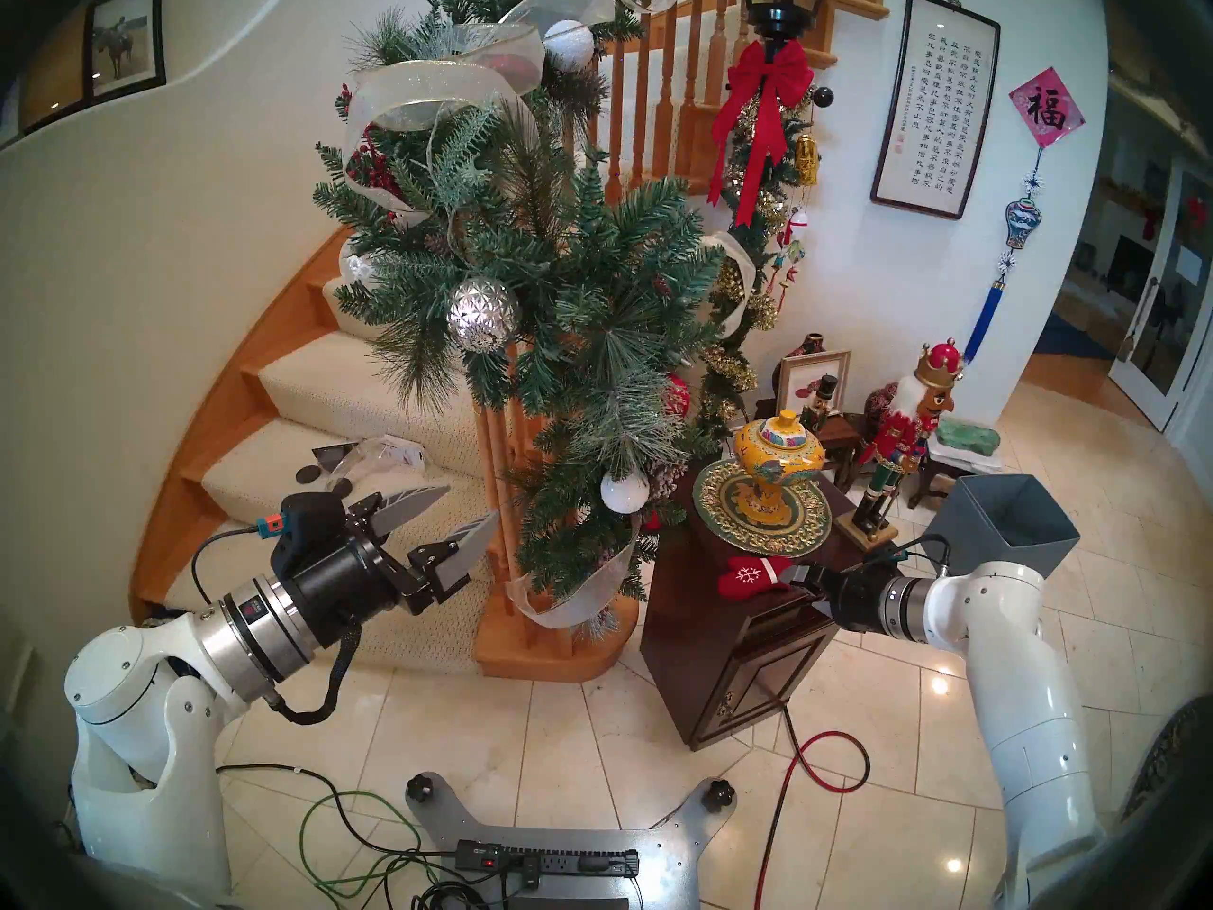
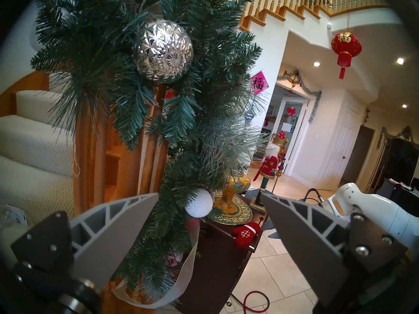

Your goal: Hang the ornament onto the Christmas-tree-style decoration

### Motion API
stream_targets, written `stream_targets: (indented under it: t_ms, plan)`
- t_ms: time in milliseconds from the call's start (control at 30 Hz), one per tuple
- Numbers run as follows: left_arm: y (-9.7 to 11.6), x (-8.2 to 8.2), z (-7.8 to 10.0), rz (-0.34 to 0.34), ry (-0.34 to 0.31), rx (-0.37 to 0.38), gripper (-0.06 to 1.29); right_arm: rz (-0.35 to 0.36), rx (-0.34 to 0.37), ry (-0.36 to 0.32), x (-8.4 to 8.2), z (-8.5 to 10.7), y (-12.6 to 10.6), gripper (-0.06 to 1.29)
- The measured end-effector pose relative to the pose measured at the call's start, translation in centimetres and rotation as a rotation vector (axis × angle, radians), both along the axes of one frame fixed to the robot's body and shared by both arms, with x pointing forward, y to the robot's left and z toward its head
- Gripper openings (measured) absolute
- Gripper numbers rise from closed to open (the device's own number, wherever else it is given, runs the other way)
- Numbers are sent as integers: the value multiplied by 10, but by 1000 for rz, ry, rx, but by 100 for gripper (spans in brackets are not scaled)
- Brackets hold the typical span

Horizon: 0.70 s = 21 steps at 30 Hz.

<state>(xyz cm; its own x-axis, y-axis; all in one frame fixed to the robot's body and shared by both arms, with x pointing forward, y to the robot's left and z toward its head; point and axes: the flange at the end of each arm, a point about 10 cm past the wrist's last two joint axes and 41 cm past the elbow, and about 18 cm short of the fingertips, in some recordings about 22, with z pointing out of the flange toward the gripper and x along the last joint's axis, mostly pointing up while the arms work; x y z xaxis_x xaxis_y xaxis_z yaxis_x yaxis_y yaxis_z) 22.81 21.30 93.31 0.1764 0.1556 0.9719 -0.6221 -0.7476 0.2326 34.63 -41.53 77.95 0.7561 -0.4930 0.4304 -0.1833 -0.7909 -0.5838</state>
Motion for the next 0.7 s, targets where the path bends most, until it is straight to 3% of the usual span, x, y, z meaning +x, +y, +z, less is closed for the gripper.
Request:
stream_targets:
  t_ms: [700]
  plan:
    - [0,0,0,0,0,0,124,-1,-23,-7,4,4,-5,124]
